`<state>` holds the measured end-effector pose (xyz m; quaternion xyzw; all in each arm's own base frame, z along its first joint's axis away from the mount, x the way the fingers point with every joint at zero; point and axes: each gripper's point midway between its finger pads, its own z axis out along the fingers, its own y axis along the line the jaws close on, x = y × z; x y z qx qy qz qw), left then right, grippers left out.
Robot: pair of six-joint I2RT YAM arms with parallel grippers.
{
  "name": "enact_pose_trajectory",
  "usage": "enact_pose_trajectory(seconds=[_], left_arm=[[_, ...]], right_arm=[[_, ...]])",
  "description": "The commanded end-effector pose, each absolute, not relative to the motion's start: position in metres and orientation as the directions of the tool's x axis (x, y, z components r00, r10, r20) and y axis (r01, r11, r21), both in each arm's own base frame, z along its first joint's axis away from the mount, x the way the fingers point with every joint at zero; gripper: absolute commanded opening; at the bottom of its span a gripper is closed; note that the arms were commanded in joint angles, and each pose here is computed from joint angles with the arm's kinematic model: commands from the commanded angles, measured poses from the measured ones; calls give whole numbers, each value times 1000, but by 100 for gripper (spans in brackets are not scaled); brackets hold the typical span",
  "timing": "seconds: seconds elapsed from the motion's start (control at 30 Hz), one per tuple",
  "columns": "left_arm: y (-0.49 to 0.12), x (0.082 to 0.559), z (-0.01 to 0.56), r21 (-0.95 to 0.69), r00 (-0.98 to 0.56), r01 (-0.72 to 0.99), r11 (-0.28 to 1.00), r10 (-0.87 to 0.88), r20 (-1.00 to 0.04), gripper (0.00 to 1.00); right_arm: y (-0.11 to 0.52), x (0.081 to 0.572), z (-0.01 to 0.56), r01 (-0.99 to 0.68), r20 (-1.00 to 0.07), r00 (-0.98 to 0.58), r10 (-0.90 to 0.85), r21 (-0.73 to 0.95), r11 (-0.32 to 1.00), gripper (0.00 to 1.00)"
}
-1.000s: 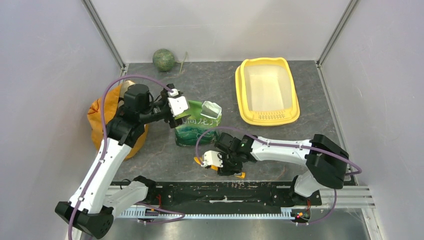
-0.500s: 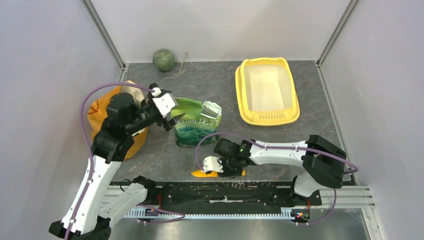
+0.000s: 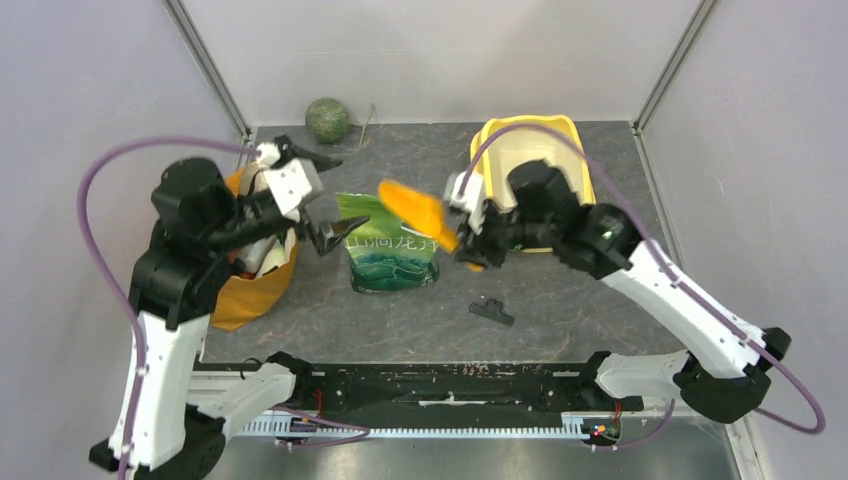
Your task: Fill the litter box with clean litter
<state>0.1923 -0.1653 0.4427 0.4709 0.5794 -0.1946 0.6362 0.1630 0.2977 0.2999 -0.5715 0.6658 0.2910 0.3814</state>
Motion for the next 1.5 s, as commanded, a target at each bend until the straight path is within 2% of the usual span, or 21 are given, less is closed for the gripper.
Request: enact_pose_trajectory(seconds=[0.0, 0.17, 0.43, 0.63, 0.93, 1.03, 1.07, 1.1, 1.13, 1.17, 1.2, 1.23, 1.27, 1.3, 1.33, 1.47], left_arm=[[-200, 194, 455, 268, 195, 913, 307, 247, -949, 99], [-226, 223, 472, 255, 207, 940, 226, 215, -954, 96], [-268, 249, 433, 282, 246, 954, 99, 277, -929, 94], [-291, 249, 406, 320, 301, 947, 8, 321, -898, 82], [-315, 231, 388, 341, 353, 935, -94, 334, -874, 53], [-318, 228, 387, 323, 337, 941, -99, 329, -882, 33], [-318, 227, 389, 311, 325, 945, -96, 325, -888, 21], [-319, 227, 391, 290, 300, 954, -81, 322, -898, 7], [-319, 228, 394, 273, 278, 960, -60, 317, -907, 2], [-319, 229, 396, 247, 246, 968, -38, 313, -917, 2], [-317, 231, 399, 231, 224, 973, -14, 303, -926, 2], [-316, 234, 403, 211, 199, 977, 12, 288, -937, 2], [-312, 238, 408, 187, 167, 981, 46, 272, -948, 2], [-309, 244, 412, 166, 143, 983, 74, 249, -958, 2], [-304, 251, 417, 124, 98, 986, 108, 222, -970, 2], [-281, 274, 445, -17, -28, 986, 164, 63, -998, 2]], right_arm=[[260, 192, 338, -928, -862, -221, -456, 43, 369, 0], [234, 205, 339, -905, -843, -275, -463, 65, 420, 0], [224, 196, 328, -922, -789, -298, -537, 93, 375, 0], [222, 186, 332, -945, -792, -252, -556, 79, 317, 0], [221, 183, 341, -969, -788, -176, -589, 35, 243, 0], [221, 184, 346, -972, -793, -157, -589, 17, 235, 0], [221, 186, 348, -969, -794, -160, -587, 14, 245, 2], [220, 190, 351, -961, -797, -173, -578, 10, 275, 7], [221, 196, 357, -950, -809, -189, -557, 7, 313, 16], [221, 202, 364, -935, -825, -198, -530, -3, 353, 25], [221, 210, 375, -914, -848, -208, -487, -9, 406, 49], [220, 216, 388, -888, -874, -210, -437, -16, 459, 67], [219, 228, 401, -847, -902, -214, -376, -20, 531, 82], [217, 236, 418, -812, -931, -193, -308, -25, 583, 92], [214, 241, 432, -783, -950, -173, -261, -28, 622, 97], [208, 250, 477, -757, -982, -112, -149, -13, 653, 97]])
